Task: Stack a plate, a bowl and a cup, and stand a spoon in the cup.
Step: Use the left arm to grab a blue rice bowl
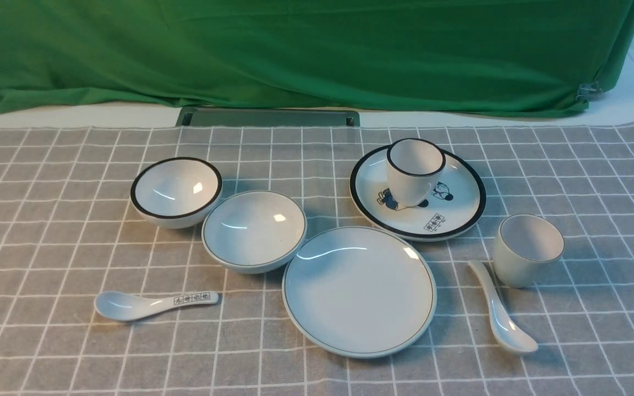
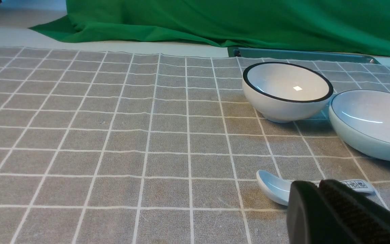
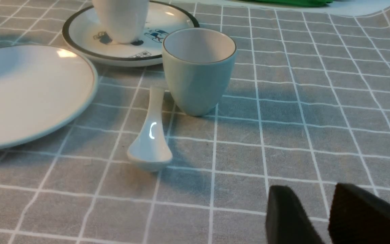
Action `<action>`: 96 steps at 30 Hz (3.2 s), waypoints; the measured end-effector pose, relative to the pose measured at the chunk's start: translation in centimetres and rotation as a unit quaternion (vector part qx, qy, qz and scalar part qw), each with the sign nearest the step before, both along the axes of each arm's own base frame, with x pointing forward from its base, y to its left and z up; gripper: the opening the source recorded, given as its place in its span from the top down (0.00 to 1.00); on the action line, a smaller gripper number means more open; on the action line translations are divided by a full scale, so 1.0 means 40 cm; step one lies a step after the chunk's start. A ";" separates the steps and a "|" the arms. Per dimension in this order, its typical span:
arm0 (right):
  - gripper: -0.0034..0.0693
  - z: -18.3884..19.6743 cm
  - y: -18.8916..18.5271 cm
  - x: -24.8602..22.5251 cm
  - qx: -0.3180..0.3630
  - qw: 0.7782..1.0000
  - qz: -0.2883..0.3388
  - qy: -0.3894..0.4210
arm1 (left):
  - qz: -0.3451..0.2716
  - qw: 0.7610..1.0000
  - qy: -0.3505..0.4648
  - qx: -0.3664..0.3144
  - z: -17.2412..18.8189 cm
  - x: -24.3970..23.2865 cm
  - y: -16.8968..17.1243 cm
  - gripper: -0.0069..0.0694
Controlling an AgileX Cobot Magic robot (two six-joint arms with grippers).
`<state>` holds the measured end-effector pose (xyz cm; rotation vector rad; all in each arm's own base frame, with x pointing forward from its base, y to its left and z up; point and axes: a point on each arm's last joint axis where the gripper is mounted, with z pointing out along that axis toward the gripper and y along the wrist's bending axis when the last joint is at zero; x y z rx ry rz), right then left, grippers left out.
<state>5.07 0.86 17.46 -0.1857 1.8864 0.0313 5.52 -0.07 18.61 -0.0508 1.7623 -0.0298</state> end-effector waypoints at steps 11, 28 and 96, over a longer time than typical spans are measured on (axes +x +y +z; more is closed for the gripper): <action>0.62 0.000 0.000 0.000 0.000 1.000 0.000 0.000 | 0.000 1.000 0.000 0.000 0.000 0.000 0.000 0.89; 0.62 0.000 0.000 0.000 0.000 1.000 0.000 0.000 | 0.034 0.915 -0.221 -0.335 0.113 -0.006 0.021 0.89; 0.86 0.426 0.088 -0.016 -0.020 0.946 0.267 0.181 | -0.520 0.667 0.362 0.392 -0.031 0.762 -0.373 0.75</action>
